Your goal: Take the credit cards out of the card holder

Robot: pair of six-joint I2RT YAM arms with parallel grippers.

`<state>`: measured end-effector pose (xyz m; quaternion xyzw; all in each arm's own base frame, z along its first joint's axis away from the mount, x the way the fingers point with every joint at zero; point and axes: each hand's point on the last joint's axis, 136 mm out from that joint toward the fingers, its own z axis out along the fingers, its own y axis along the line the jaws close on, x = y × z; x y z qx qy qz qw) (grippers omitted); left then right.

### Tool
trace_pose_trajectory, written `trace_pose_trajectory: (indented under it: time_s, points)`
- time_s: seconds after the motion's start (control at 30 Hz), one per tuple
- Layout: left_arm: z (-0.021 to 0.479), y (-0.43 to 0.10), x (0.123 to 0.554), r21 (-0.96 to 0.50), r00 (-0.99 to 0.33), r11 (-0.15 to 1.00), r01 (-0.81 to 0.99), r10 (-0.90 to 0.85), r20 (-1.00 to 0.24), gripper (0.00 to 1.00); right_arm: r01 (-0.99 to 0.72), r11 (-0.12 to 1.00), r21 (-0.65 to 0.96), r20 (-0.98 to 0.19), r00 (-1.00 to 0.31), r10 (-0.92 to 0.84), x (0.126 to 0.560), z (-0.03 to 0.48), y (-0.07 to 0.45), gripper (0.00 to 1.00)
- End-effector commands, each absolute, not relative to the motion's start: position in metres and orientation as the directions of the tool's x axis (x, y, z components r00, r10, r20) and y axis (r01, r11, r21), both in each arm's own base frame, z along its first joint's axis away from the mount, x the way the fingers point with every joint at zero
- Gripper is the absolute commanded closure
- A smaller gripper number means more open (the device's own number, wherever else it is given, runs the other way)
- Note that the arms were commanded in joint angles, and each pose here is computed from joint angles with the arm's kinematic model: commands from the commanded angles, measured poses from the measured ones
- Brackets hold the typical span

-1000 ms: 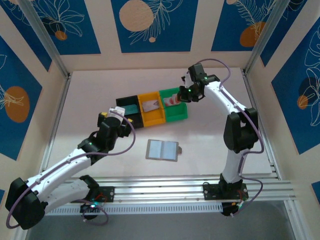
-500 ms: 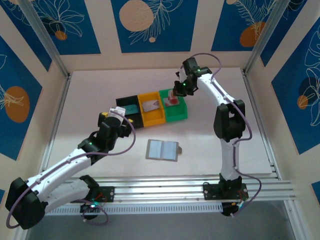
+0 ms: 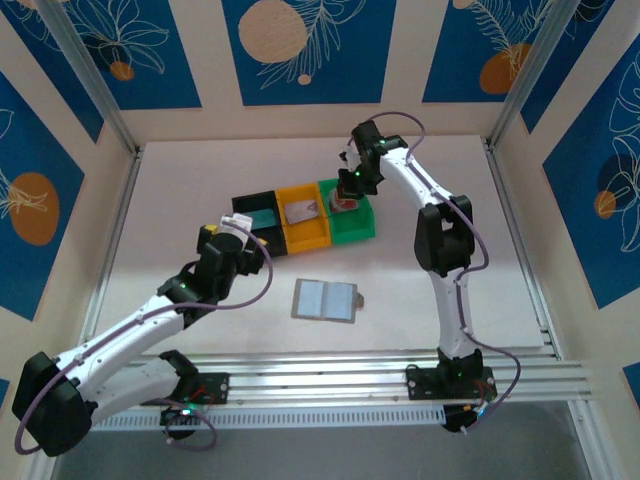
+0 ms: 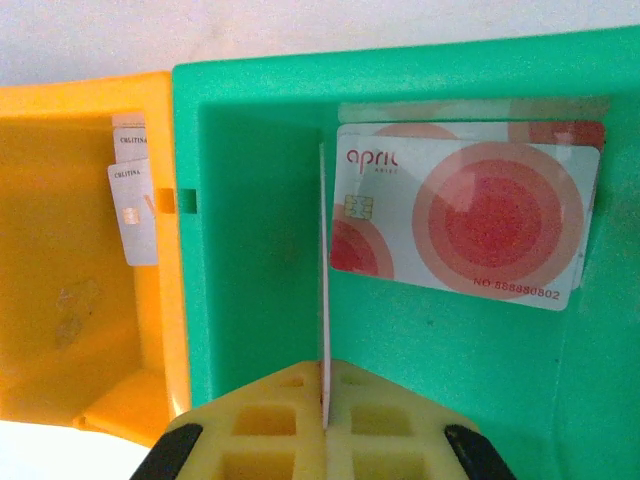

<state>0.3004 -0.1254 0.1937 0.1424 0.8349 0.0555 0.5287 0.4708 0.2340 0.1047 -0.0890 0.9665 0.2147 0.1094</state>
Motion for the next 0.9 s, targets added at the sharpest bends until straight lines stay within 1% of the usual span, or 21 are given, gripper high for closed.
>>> trace_pose_trajectory:
  time_s: [0.0, 0.87]
  points:
    - [0.202, -0.127, 0.305, 0.235, -0.384, 0.955, 0.179, 0.288, -0.877, 0.0, -0.242, 0.888, 0.391, -0.237, -0.959, -0.157, 0.47, 0.104, 0.238, 1.0]
    - [0.199, -0.127, 0.307, 0.228, -0.394, 0.956, 0.182, 0.284, -0.874, 0.0, -0.25, 0.893, 0.374, -0.197, -0.963, -0.187, 0.475, 0.087, 0.244, 1.0]
